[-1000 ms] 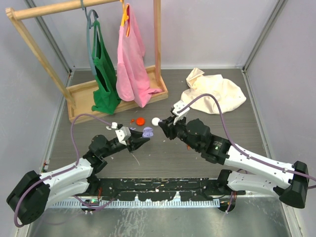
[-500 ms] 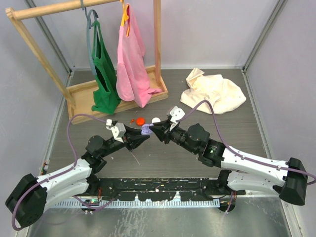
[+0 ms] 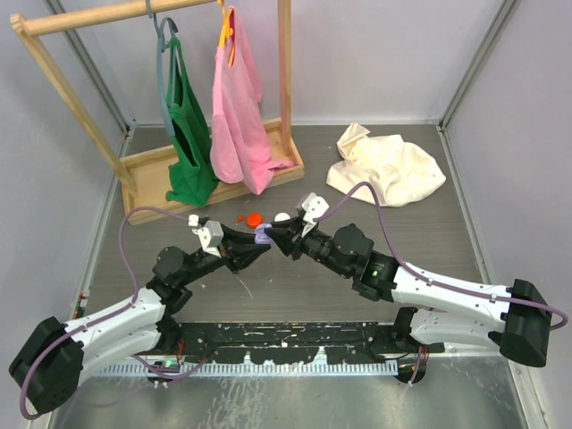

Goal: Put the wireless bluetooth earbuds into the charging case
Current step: Place the earbud in the charging case.

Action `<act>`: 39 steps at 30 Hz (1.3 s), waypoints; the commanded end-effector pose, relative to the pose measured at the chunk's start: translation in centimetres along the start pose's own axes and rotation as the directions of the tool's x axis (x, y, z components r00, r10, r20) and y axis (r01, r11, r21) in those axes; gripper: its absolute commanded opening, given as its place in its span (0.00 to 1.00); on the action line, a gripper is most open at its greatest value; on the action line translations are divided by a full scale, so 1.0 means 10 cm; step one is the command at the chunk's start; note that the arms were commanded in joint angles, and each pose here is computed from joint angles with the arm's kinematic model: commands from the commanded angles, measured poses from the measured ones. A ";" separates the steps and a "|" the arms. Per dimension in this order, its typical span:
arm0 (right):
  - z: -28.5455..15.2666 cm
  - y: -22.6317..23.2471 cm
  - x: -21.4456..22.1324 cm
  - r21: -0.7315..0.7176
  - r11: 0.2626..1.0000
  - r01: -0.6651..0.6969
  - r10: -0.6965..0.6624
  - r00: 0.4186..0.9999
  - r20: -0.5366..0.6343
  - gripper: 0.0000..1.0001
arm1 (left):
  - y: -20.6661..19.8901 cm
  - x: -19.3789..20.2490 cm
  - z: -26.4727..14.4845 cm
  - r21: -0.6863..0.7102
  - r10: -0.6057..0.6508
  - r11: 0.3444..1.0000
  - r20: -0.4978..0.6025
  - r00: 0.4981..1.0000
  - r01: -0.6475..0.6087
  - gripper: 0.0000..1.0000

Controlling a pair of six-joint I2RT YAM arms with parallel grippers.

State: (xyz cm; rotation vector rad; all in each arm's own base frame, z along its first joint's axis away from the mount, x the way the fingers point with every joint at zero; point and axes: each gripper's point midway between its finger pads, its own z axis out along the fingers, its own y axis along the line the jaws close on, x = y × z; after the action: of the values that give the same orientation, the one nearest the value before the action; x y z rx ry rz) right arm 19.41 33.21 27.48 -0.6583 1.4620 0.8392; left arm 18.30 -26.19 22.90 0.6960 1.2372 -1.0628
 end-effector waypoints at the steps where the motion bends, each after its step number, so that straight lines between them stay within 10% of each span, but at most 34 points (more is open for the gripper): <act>1: 0.03 0.07 -0.19 -0.026 1.000 0.002 0.000 0.997 0.077 0.14 | -0.09 -0.46 0.07 0.032 0.040 0.999 0.140 0.989 -0.044 0.05; 39: -0.06 0.23 -0.06 -0.123 0.992 -0.023 0.034 0.995 0.089 0.29 | -0.07 -0.64 0.05 0.004 -0.020 1.000 0.222 0.975 0.020 0.03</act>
State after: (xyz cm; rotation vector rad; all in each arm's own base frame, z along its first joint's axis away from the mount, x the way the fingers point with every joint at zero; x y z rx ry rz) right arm 18.48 33.76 27.57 -0.6705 1.3866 0.9059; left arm 18.29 -26.01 24.09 0.6038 1.2439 -1.1257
